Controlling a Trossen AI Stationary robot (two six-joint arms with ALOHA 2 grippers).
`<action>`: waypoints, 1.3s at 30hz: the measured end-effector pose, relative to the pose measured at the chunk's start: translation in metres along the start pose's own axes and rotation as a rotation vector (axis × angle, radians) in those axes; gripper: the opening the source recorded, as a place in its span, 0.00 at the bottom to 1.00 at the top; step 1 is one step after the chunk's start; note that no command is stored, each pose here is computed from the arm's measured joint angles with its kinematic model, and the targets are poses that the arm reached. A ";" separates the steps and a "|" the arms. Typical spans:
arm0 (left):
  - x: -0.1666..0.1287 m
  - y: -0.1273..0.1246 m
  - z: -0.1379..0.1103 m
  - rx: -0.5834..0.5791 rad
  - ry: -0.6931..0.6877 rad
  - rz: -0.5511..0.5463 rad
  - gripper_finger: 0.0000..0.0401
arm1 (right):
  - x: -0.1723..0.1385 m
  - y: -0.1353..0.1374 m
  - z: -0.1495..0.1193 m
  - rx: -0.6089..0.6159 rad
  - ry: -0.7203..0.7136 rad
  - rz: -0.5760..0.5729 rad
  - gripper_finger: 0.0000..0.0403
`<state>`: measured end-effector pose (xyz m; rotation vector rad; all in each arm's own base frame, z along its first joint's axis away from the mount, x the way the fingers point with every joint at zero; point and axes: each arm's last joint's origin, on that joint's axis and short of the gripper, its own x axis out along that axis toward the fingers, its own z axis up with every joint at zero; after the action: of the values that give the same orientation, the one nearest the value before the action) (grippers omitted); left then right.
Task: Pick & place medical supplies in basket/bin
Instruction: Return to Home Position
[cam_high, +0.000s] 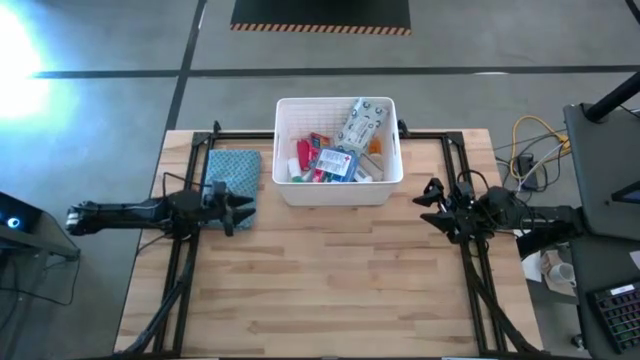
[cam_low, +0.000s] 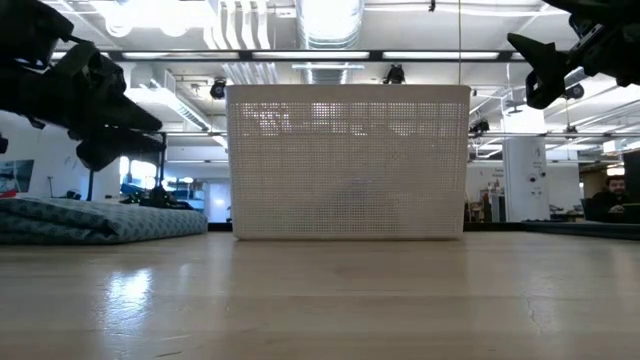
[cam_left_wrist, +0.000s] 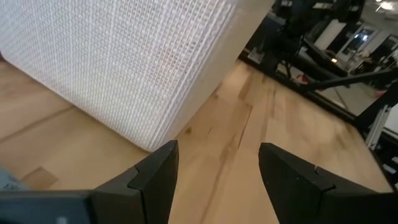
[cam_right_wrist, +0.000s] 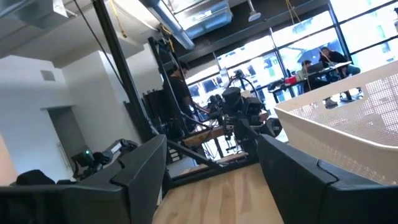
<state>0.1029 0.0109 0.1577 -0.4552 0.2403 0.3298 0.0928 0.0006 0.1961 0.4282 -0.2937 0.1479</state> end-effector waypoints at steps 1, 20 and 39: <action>0.001 0.000 -0.001 0.002 0.007 0.004 0.51 | 0.000 0.000 0.000 0.000 0.000 0.000 0.60; 0.010 0.003 -0.010 0.031 0.123 0.065 0.51 | 0.000 0.000 0.000 0.000 0.000 0.000 0.60; 0.013 0.004 -0.013 0.041 0.166 0.088 0.51 | 0.000 0.000 0.000 0.000 0.000 0.000 0.60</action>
<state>0.1116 0.0113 0.1406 -0.4324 0.4293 0.3723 0.0928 0.0006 0.1961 0.4282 -0.2937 0.1479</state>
